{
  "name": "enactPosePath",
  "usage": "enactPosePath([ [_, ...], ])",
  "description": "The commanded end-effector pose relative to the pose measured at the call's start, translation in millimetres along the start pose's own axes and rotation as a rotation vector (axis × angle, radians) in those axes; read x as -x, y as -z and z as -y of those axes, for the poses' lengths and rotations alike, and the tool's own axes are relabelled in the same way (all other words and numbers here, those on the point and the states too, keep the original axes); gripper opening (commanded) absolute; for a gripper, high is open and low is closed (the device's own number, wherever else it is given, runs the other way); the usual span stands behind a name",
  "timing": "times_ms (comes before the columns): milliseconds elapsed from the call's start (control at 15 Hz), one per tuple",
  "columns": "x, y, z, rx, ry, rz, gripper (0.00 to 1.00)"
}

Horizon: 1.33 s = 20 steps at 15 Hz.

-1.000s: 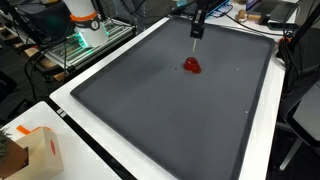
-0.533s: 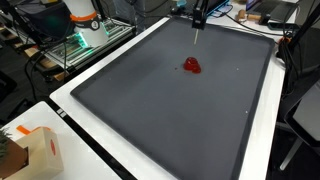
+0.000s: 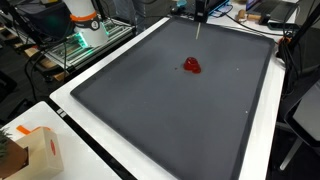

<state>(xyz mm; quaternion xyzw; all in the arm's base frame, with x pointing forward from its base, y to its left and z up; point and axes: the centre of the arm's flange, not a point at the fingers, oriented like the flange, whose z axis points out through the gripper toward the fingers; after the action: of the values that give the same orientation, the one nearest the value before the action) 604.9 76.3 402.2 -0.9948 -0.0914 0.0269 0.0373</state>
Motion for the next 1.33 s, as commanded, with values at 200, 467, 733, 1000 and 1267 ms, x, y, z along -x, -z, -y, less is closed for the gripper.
enactPosePath([
  [200, -0.9, -0.7, -0.2, 0.0, 0.0, 0.0, 0.03],
  [467, -16.5, -14.2, -29.8, -0.197, 0.061, -0.02, 0.03],
  [733, -26.0, -40.7, -46.5, -0.325, 0.122, -0.05, 0.03],
  [1000, -29.5, -73.8, -45.3, -0.431, 0.164, -0.063, 0.03],
  [1267, -30.3, -103.2, -40.2, -0.499, 0.217, -0.078, 0.03],
])
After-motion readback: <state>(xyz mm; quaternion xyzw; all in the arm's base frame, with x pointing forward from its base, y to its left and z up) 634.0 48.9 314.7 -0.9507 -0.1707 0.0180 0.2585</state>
